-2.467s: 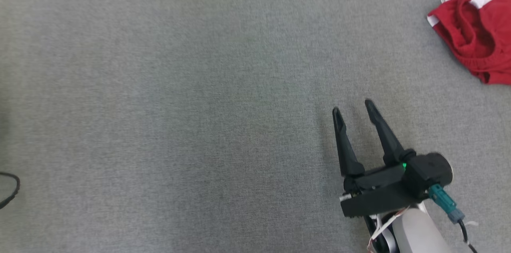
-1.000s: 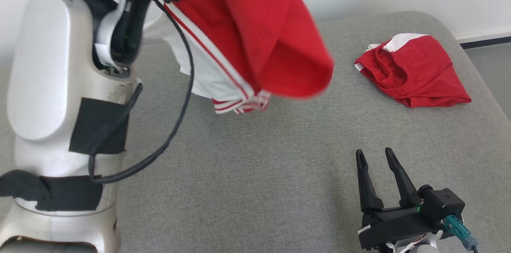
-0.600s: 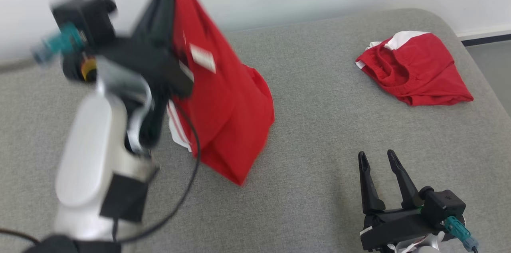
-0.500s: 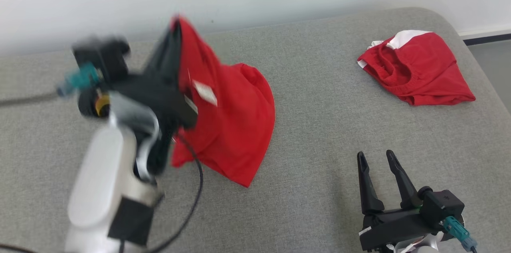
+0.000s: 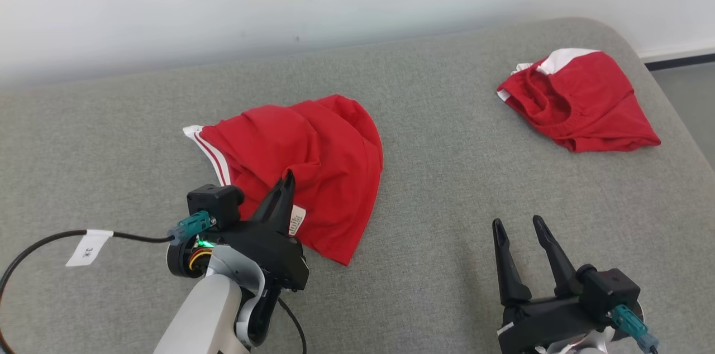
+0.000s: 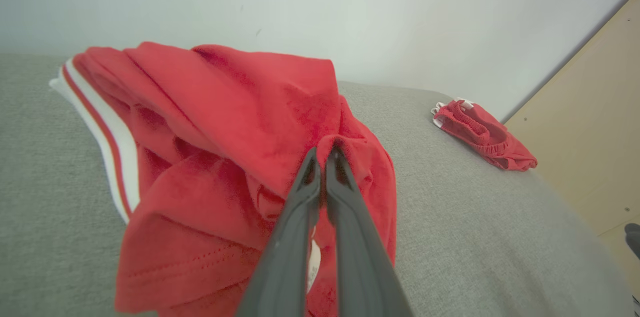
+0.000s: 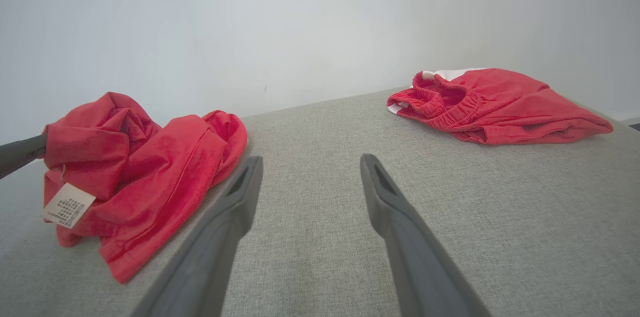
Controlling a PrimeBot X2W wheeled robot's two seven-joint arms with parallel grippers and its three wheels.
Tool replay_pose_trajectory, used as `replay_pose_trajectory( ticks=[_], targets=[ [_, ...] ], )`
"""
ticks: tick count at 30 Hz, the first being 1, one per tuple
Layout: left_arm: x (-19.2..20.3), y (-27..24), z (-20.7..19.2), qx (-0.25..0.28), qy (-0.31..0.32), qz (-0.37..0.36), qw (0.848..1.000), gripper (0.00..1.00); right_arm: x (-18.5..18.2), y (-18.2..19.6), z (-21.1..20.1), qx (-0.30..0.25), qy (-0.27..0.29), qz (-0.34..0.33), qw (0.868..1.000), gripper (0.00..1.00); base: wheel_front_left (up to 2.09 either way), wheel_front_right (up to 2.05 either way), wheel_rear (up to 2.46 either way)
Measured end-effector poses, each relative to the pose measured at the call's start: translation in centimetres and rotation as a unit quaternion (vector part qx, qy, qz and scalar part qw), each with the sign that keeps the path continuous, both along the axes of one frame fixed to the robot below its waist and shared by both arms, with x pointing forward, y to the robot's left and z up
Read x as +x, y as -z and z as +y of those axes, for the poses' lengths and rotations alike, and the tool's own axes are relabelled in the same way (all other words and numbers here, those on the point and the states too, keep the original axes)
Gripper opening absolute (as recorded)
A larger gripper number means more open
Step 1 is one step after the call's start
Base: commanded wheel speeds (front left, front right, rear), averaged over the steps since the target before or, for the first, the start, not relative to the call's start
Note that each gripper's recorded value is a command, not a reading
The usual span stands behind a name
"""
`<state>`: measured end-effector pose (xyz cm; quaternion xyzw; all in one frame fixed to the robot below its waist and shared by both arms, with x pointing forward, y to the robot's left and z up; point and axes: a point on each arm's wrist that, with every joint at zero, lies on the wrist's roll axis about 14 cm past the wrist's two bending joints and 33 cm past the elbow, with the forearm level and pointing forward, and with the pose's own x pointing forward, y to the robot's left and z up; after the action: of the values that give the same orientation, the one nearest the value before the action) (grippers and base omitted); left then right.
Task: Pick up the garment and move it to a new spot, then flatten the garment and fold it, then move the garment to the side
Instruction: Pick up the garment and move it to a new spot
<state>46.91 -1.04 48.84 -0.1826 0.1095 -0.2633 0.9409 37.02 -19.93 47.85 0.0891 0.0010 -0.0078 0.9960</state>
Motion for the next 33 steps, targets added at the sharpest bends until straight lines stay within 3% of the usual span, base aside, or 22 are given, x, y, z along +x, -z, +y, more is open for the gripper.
replay_pose_trajectory(
  ticks=[1, 2, 10, 21, 33],
  targets=[
    [0.0, -0.2, 0.1, 0.0, -0.002, -0.007, 1.0, 0.88, -0.1, -0.1, 0.0, 0.0, 0.0, -0.001, 1.0, 1.0, 0.0, 0.0, 0.0],
    [0.0, -0.5, 0.1, 0.0, -0.004, -0.014, 1.0, 1.0, -0.2, -0.1, 0.0, -0.001, 0.0, -0.001, 1.0, 1.0, 0.0, 0.0, 0.0],
    [0.1, -3.6, 2.7, -0.004, -0.039, -0.076, 0.996, 1.0, -1.1, -0.3, 0.0, 0.003, 0.001, -0.006, 1.0, 1.0, 0.0, 0.0, 0.0],
    [-2.5, -3.7, 10.3, 0.05, -0.114, -0.122, 0.985, 1.0, -1.4, -1.2, 1.5, -0.001, -0.022, -0.022, 1.0, 1.0, 0.0, 0.0, 0.0],
    [-7.4, -1.8, 15.7, 0.109, -0.183, -0.131, 0.968, 1.0, -1.1, -1.5, 2.0, -0.001, -0.029, -0.027, 0.999, 1.0, 0.0, 0.0, 0.0]
  ],
)
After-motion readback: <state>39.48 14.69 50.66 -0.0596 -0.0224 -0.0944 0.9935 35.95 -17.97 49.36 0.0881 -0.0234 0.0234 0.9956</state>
